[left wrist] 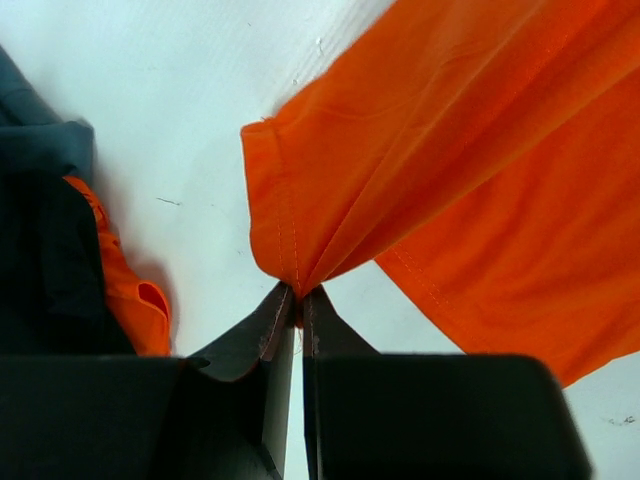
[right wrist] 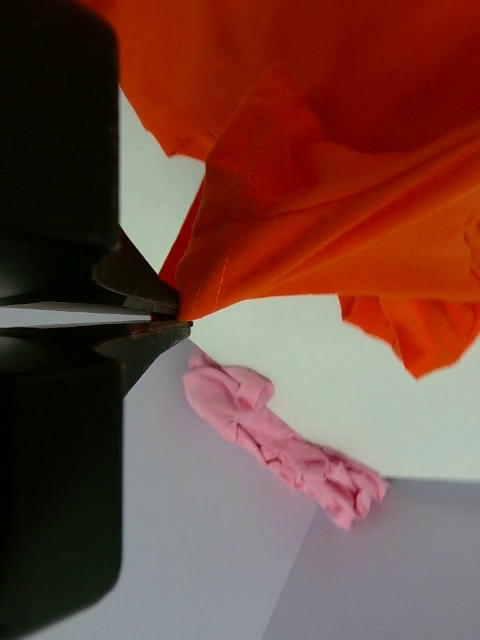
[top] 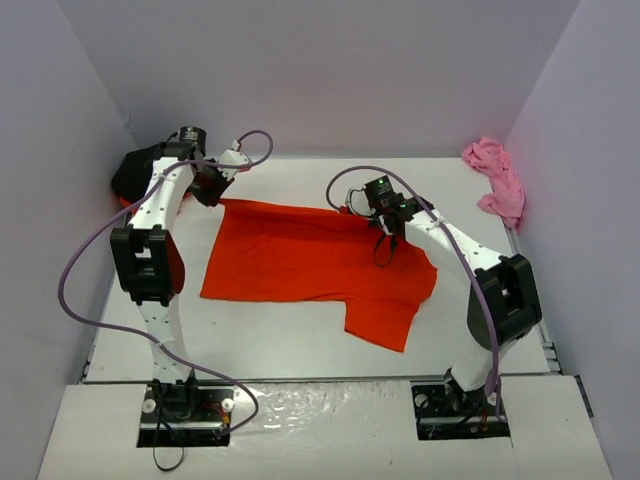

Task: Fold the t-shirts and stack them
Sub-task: Fold the tshirt

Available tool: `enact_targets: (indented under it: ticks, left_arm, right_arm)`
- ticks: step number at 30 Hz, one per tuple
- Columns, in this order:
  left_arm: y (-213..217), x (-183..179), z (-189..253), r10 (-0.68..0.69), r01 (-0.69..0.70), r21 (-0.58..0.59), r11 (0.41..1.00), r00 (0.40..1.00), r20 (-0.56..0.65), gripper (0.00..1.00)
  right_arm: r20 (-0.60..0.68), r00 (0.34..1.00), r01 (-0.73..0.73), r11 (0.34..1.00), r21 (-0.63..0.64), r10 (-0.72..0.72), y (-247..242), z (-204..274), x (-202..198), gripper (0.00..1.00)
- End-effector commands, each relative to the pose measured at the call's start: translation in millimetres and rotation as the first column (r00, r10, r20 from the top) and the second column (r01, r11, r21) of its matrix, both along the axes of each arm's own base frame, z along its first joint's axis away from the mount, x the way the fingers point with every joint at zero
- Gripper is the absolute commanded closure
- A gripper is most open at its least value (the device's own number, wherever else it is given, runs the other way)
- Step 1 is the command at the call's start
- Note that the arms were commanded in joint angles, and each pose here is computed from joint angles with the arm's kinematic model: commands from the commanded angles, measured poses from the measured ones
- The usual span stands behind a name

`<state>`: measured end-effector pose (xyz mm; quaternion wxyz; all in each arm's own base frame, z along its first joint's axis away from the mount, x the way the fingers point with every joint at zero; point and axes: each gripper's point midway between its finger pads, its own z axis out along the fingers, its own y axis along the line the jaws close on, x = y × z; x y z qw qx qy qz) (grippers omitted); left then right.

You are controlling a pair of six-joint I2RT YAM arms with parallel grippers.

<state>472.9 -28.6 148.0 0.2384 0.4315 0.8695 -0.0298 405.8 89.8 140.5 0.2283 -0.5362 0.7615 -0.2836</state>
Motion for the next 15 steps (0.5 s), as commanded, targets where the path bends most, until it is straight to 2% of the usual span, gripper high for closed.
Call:
enact_targets:
  ticks: [1,4,5,6,7,9,10,11,12,15]
  left_arm:
    - [10.6,-3.5,26.9,-0.018,0.016,0.045,0.999,0.998,0.062,1.00]
    - [7.3,-21.5,19.3,-0.064,0.065,0.042,0.997,0.998,-0.010,1.00]
    - [6.5,-29.9,18.8,-0.079,0.080,0.037,0.996,0.996,-0.034,1.00]
    - [6.1,-38.0,19.4,-0.090,0.092,0.033,0.995,0.994,-0.054,1.00]
    - [8.0,-52.7,14.7,-0.123,0.128,0.038,0.991,0.987,-0.101,0.97]
    - [7.6,-79.8,15.6,-0.176,0.181,0.013,0.983,0.971,-0.164,0.89]
    - [6.3,-93.0,20.2,-0.194,0.196,-0.007,0.981,0.964,-0.180,0.80]
    - [4.8,-104.0,27.2,-0.208,0.207,-0.023,0.978,0.961,-0.182,0.68]
    - [3.8,-117.0,31.0,-0.214,0.211,-0.036,0.977,0.955,-0.205,0.61]
    - [-3.8,-146.8,44.3,-0.246,0.233,-0.083,0.969,0.944,-0.221,0.57]
  right_arm:
    - [-0.135,0.991,-0.008,0.997,-0.080,-0.003,0.9,-32.8,-19.8,1.00]
    - [-0.188,0.982,-0.007,0.995,-0.100,-0.012,0.7,-48.7,-24.3,0.97]
    - [-0.206,0.978,-0.010,0.995,-0.103,-0.012,0.3,-51.6,-27.5,0.85]
    - [-0.223,0.975,-0.012,0.994,-0.104,-0.011,-0.2,-53.6,-31.0,0.68]
    - [-0.244,0.970,-0.019,0.995,-0.095,-0.005,-0.1,-56.2,-35.3,0.58]
    - [-0.268,0.963,-0.032,0.997,-0.076,0.010,1.1,-55.7,-42.8,0.53]
    - [-0.273,0.962,-0.034,0.997,-0.066,0.015,1.1,-53.4,-45.9,0.46]
    - [-0.275,0.961,-0.036,0.998,-0.059,0.018,0.6,-50.0,-48.5,0.34]
    - [-0.276,0.961,-0.037,0.998,-0.048,0.022,1.5,-48.0,-50.4,0.29]
    - [-0.276,0.961,-0.034,0.999,0.000,0.032,5.8,-39.2,-52.9,0.35]
